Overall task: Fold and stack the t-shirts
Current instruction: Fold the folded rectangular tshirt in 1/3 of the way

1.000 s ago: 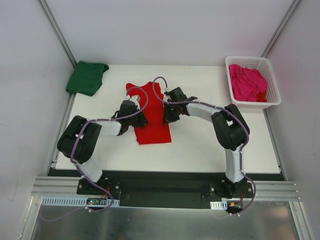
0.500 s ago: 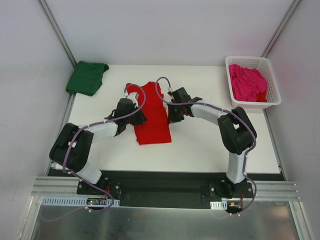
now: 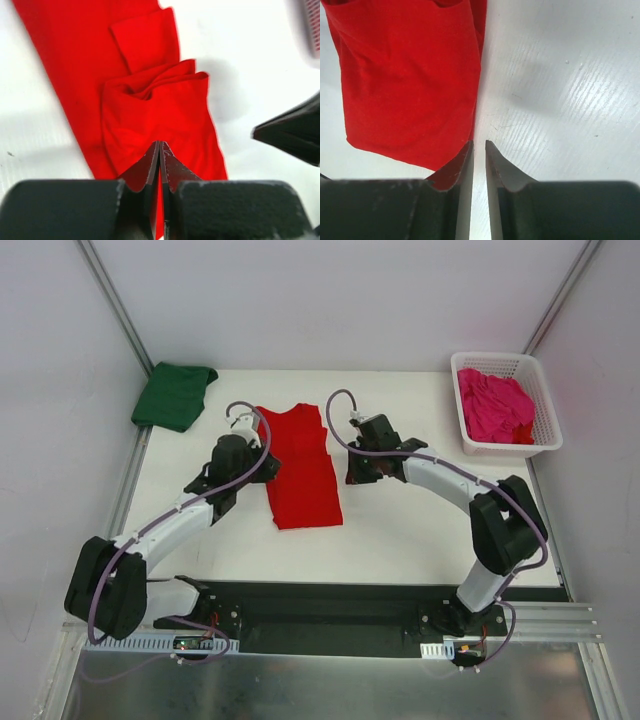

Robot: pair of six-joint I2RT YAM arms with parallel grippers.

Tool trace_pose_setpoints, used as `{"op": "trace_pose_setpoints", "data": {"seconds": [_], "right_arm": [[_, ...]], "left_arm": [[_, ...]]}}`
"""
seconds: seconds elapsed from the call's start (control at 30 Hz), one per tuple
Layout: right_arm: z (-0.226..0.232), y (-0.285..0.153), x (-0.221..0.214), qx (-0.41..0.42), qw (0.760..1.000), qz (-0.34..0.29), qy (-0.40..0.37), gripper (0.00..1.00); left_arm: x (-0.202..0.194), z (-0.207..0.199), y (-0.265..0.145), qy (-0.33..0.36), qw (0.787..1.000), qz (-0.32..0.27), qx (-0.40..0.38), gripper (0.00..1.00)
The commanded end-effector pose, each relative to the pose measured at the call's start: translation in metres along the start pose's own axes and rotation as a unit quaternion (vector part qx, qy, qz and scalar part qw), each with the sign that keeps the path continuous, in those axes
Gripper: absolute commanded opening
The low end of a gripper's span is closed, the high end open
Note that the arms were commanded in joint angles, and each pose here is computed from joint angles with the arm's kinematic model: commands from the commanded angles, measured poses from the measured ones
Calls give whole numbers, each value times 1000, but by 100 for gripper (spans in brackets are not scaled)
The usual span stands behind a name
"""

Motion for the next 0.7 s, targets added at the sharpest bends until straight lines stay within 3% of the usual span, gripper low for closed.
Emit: {"op": "trace_pose_setpoints", "data": {"seconds": [0.0,0.23,0.67], "right_arm": [[1,-29,4,-10,999,-30,-5,17],[-2,-44,-9,-20,999,-35,-2,15],[-6,-46,-26,-26,999,-22,-1,13]], "left_arm": [[-18,17,17,8,998,39,49,0],[-1,26,51,37,992,18,119,0],[34,18,100,74,983,3,169,0]]}}
Point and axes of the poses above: each gripper's point midway between its finger pads, its own y axis out along the fingers, its own z axis along the line the jaws close on, x = y × z, the point moved 8 cm from there along -y, back along the fingers, and after that the axes turned 10 degrees about -y, right-handed, at the moved point
